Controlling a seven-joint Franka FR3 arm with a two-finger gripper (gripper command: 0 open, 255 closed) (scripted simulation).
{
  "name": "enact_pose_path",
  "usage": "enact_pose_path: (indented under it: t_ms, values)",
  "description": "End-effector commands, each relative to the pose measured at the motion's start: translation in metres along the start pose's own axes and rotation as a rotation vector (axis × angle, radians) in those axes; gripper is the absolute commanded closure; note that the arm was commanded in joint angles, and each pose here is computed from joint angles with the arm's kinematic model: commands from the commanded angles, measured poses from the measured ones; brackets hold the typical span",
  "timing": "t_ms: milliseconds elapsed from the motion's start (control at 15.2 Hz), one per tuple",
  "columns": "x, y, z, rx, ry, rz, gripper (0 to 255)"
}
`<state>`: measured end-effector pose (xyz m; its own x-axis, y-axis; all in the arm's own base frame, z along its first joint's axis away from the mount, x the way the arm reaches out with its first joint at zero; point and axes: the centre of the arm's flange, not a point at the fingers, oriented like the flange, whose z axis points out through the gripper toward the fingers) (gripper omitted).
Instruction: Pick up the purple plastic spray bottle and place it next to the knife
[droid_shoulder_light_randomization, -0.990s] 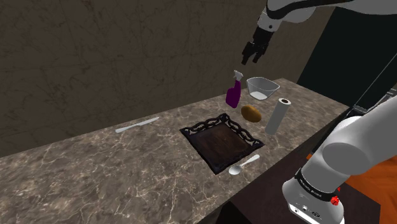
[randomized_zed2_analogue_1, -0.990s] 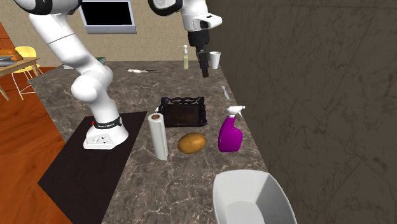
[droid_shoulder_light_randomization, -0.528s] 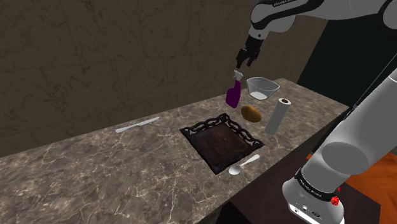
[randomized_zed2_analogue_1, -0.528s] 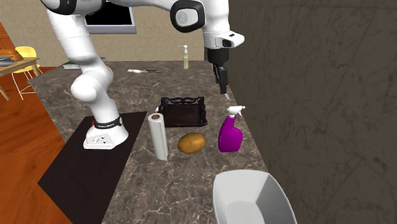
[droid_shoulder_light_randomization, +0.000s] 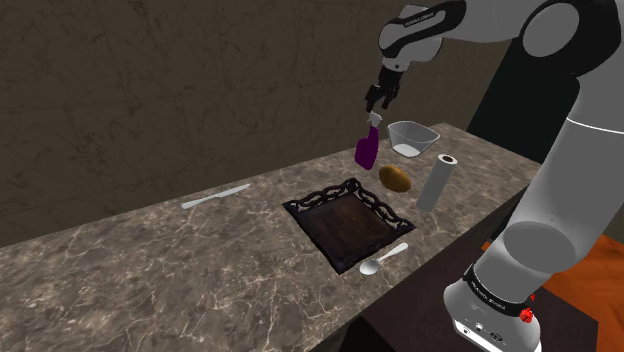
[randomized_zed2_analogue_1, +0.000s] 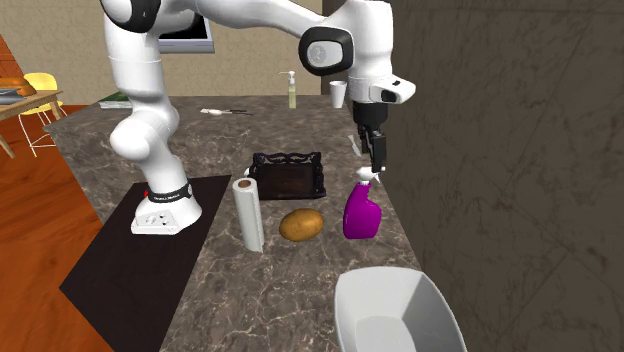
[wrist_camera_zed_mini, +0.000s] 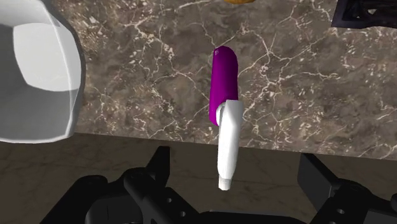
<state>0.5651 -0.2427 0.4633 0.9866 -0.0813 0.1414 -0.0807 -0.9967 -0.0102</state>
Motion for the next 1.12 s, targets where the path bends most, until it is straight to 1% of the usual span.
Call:
enact_pose_path:
  t_ms: [0,264,792,858,1056]
  values:
    - [0.002,0.001,0.011,-0.001,0.0,0.0,0]
    - [0.002,0.001,0.035,-0.001,0.0,0.0,0]
    - [0.002,0.001,0.035,-0.001,0.0,0.0,0]
    - [0.002,0.001,0.035,-0.001,0.0,0.0,255]
    - [0.002,0.001,0.035,-0.001,0.0,0.0,255]
